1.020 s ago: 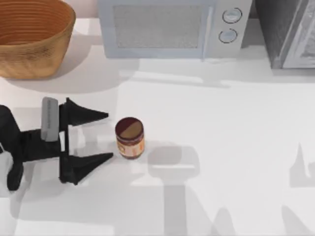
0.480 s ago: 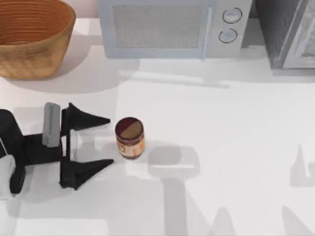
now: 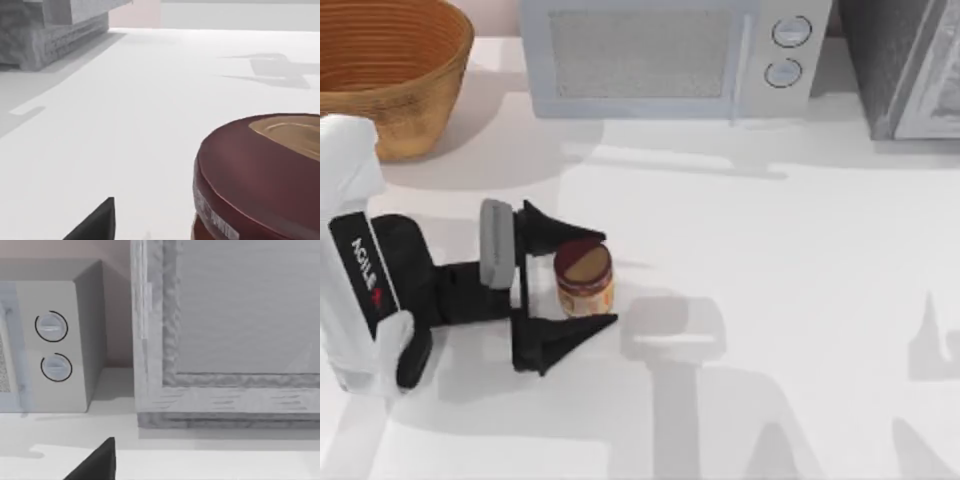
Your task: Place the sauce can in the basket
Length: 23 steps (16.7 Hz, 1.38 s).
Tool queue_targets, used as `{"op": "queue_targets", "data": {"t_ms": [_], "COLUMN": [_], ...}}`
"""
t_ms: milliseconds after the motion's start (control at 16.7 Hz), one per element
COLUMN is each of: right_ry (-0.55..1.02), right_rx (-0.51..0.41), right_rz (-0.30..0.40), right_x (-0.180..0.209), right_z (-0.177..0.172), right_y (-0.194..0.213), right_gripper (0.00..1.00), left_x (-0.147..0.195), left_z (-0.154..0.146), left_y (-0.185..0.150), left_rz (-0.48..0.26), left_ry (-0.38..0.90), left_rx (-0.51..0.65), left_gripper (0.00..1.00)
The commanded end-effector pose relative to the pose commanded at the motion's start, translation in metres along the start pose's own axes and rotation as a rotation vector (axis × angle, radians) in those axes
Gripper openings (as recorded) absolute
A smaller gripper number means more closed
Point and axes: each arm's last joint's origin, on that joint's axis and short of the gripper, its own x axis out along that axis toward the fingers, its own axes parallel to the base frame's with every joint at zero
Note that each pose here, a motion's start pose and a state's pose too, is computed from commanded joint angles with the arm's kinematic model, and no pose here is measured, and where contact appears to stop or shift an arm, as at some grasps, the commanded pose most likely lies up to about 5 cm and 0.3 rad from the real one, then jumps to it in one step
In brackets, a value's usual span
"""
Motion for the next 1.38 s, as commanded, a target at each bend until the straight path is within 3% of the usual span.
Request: {"op": "queue_targets", "data": {"t_ms": [300, 1080, 1380], "right_ry": [0.000, 0.000, 0.000], "right_rx": [0.000, 0.000, 0.000], "right_rz": [0.000, 0.000, 0.000], "right_x": [0.0000, 0.0000, 0.0000], "right_z": [0.0000, 0.0000, 0.0000], "right_y": [0.0000, 0.0000, 0.0000], "right_gripper": [1.00, 1.00, 1.00], "left_x": [0.0079, 0.0079, 0.0079], "left_z": [-0.0002, -0.0002, -0.0002], "left_y": [-0.0010, -0.0010, -0.0010], "left_rz": [0.000, 0.000, 0.000], "left_ry": [-0.001, -0.001, -0.001], "left_rx": [0.000, 0.000, 0.000], "left_gripper": [1.00, 0.02, 0.00]}}
